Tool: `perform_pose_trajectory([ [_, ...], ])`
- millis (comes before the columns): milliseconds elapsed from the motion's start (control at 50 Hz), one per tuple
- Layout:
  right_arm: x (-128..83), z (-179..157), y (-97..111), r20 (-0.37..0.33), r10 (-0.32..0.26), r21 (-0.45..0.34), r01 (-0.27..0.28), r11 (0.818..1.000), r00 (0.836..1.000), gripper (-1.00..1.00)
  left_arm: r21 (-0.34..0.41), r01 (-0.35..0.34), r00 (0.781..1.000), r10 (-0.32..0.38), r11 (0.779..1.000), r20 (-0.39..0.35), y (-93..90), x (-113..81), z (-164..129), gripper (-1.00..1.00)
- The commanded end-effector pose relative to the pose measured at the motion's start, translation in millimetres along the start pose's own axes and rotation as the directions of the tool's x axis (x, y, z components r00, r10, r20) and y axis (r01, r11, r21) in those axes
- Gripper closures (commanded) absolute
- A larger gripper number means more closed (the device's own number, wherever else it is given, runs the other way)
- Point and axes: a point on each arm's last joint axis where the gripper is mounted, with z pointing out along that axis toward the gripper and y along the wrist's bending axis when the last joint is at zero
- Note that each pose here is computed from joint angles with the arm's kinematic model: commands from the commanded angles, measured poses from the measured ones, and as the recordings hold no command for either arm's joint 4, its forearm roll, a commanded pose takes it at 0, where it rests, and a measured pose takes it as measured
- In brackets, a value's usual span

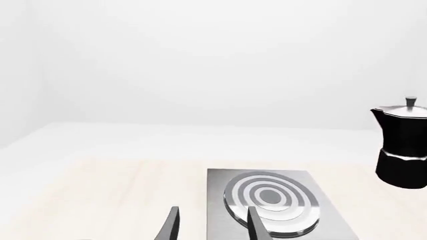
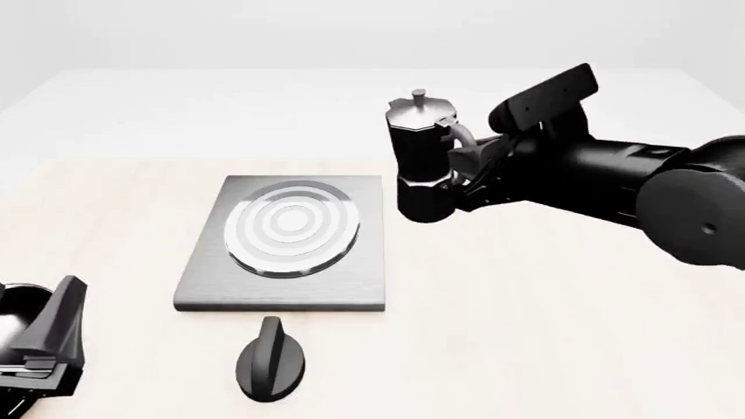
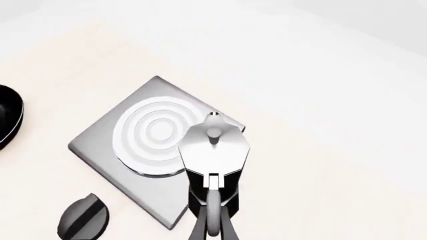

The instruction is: Turn on the stove and put the moka pot on it.

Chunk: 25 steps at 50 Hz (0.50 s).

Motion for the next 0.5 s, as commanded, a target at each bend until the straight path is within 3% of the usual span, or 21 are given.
perform_pose_trajectory([
  [20, -27, 6, 13, 0.097, 0.016, -0.043, -0.011, 0.999, 0.995, 1.00, -0.003, -0.003, 1.000, 0.003, 1.000, -0.002, 0.2, 0.2, 1, -1.00],
  [500, -40, 26, 44, 0.202, 0.072, -0.143, -0.043, 0.989, 0.977, 1.00, -0.006, -0.006, 1.000, 0.006, 1.000, -0.004, 0.4, 0.2, 2, -1.00],
])
